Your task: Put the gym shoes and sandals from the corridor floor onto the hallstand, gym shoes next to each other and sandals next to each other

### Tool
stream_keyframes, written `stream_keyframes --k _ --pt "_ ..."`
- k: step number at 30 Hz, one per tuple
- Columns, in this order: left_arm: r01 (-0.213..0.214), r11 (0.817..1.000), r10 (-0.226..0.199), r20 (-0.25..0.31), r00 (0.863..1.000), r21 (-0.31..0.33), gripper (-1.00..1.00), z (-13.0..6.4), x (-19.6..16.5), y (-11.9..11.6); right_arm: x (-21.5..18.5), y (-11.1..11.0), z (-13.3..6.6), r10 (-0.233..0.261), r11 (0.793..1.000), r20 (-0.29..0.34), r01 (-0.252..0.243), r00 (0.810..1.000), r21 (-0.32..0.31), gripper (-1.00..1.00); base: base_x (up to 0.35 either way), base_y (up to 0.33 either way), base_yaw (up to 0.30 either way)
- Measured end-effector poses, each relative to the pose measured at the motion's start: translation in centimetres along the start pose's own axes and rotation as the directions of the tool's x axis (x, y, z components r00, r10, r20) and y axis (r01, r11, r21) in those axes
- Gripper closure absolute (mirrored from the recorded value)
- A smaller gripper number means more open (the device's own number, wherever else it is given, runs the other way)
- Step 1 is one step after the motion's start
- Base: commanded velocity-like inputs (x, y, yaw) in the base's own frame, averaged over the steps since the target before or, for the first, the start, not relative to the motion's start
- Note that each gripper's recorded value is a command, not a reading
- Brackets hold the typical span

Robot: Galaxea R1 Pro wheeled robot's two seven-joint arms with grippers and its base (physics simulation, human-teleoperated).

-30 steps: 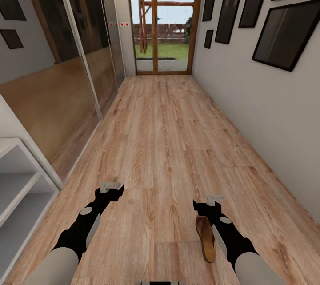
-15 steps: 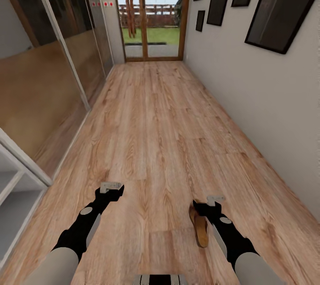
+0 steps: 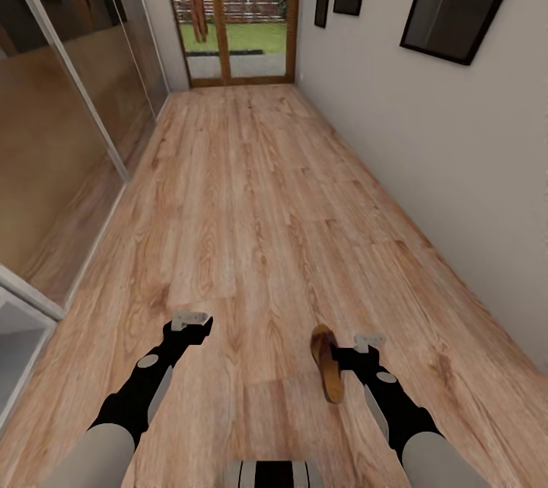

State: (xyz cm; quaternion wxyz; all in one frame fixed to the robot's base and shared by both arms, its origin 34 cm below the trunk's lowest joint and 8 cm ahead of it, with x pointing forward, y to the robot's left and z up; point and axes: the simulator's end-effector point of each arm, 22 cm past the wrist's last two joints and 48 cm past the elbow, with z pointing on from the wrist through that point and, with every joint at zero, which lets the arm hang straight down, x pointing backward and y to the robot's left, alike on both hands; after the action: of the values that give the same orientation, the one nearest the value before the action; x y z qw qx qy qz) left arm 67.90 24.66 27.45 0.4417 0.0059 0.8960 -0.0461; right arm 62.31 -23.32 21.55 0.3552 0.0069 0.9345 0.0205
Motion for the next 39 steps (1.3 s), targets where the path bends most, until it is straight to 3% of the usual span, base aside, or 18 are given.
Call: stream_keyframes --k 15,31,39 --pt "0.007 1.000 -0.007 -0.076 0.997 -0.002 -1.00 1.3 4.8 0.2 4.7 -0.1 1.5 0.001 1.000 -0.078 -0.001 0.997 0.001 -1.00 0.000 0.000 0.083" --pt "0.008 1.000 -0.008 -0.089 0.996 -0.003 -1.00 1.4 5.7 0.3 5.6 -0.1 1.7 0.002 1.000 -0.092 -0.002 0.996 0.001 -1.00 0.000 0.000 0.098" --pt "0.011 1.000 -0.012 -0.130 0.991 -0.005 -1.00 1.9 8.3 0.4 8.0 -0.2 2.4 0.005 1.000 -0.131 -0.004 0.991 0.003 -1.00 0.000 0.000 0.002"
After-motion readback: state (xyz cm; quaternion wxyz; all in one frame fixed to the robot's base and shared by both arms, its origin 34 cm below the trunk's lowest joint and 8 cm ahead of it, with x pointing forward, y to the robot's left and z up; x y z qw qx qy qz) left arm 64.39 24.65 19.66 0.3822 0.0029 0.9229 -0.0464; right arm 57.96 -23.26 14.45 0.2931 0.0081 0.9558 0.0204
